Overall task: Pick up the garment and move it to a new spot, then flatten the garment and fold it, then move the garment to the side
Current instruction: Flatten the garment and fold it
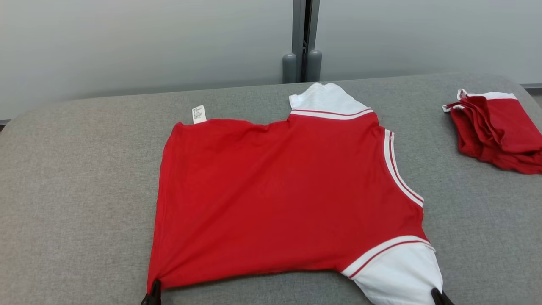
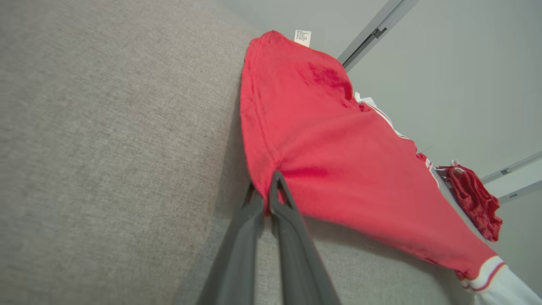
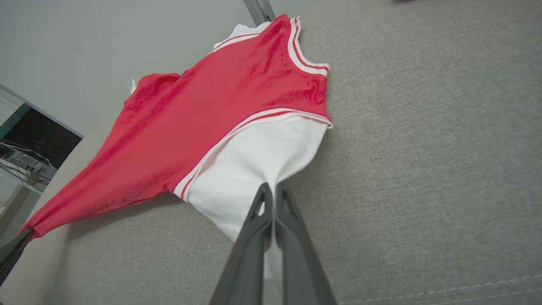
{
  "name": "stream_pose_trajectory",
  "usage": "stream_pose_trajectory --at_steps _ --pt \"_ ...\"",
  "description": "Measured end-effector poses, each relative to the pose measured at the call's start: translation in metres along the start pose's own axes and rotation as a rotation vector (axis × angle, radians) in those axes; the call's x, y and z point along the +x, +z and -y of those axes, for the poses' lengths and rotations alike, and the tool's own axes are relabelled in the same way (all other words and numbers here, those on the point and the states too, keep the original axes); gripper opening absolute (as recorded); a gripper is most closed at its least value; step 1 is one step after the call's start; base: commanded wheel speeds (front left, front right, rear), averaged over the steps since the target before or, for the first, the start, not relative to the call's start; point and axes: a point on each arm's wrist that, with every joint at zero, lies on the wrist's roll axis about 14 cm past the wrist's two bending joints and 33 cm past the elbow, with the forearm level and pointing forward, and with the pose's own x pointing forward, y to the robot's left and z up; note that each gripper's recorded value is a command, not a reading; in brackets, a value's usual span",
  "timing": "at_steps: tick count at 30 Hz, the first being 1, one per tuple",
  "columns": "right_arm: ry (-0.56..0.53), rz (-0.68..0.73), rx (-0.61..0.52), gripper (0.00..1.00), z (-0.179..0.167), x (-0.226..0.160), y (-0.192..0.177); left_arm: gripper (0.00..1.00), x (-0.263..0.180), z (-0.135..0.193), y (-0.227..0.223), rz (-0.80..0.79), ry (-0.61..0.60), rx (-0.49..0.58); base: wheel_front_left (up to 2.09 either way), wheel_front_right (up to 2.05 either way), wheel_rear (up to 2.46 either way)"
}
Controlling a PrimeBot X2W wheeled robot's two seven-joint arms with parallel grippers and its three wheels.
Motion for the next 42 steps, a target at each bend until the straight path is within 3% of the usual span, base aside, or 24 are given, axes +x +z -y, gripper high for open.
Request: stream_pose_trajectory --at_steps 7,14,28,42 --pt "-0.021 -0.033 0.002 0.00 0.002 -0.015 -0.006 0.00 -0.010 -0.003 -0.005 -0.007 0.014 -0.009 0.00 0.00 0.00" --pt "0.014 -0.001 0.003 0.00 -0.011 0.000 0.006 0.00 -0.002 0.002 0.001 0.003 -0.001 0.010 0.00 0.00 0.00" --pt "0.176 0.137 -0.143 0.00 -0.049 0.064 0.078 0.00 0.038 0.037 0.027 0.028 -0.122 0.088 0.00 0.00 0.00" --pt "0.170 0.102 -0.185 0.00 -0.053 0.151 0.093 0.00 0.085 0.044 0.051 0.043 -0.145 0.134 0.00 0.00 0.00"
